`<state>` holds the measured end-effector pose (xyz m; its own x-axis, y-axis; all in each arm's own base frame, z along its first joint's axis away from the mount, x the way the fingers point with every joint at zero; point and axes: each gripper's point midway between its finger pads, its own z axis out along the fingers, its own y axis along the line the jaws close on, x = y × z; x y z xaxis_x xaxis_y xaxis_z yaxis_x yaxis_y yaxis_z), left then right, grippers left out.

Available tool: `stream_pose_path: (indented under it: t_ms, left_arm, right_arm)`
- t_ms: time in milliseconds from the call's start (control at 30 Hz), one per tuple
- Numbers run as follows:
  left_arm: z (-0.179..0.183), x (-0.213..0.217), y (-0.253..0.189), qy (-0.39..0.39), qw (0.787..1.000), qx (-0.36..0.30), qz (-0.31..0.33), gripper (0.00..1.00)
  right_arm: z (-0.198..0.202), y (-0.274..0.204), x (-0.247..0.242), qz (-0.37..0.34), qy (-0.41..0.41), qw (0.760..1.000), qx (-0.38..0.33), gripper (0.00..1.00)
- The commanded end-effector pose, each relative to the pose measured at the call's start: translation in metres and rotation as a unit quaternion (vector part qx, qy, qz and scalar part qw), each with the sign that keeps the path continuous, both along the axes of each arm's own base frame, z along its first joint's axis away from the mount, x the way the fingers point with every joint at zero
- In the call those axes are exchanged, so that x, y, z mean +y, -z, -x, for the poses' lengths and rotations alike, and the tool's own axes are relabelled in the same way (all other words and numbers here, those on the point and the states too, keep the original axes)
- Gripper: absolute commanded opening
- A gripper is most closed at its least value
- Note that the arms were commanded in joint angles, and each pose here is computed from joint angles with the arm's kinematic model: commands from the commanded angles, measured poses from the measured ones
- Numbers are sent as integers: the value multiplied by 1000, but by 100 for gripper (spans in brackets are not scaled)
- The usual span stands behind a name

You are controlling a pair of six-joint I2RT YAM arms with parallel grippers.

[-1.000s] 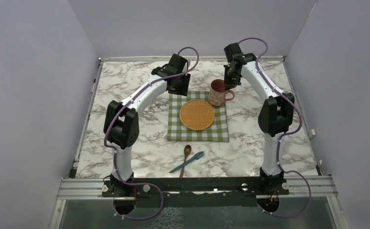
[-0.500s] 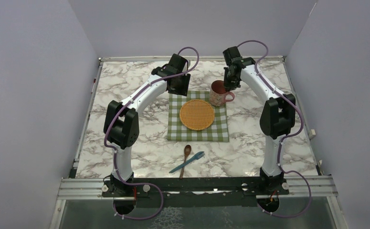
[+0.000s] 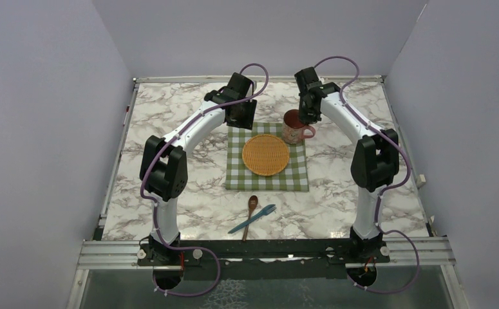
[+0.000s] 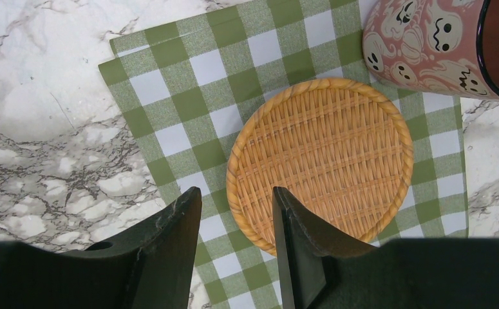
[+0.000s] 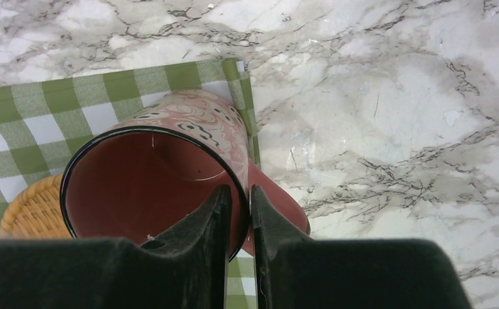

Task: Set the dinner table for one person
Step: Place the cup on the napkin.

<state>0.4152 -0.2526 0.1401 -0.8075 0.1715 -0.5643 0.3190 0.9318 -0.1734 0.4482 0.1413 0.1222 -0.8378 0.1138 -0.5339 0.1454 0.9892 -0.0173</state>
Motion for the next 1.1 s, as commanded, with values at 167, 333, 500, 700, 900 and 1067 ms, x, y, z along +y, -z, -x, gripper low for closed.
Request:
stream_pose_path:
  t_ms: [167,333,500,700,900,1067]
  left_arm:
    - [-4,2,-17,-2,1000,-23,4,47]
    - [-4,2,-17,-2,1000,-23,5,47]
    - [-5,1,-20,-1,1000,-25,8,47]
    - [-5,1,-20,-3,1000,-25,8,47]
    - [-4,1,-26,-3,999,-30,13,47]
    - [3,6,-24,-8,1000,-26,8,47]
  right_arm:
    - [5,-13,-3,29,26,999,-12,33]
    - [3,-19,-10,44,39,998,-21,54]
    - [-2,-29,-11,47,44,997,-33,56]
    - [-13,-59,-12,49,43,995,-69,56]
    - [-3,-98,-17,43,41,994,-87,56]
    - [45,-89,0,-43,19,998,-45,56]
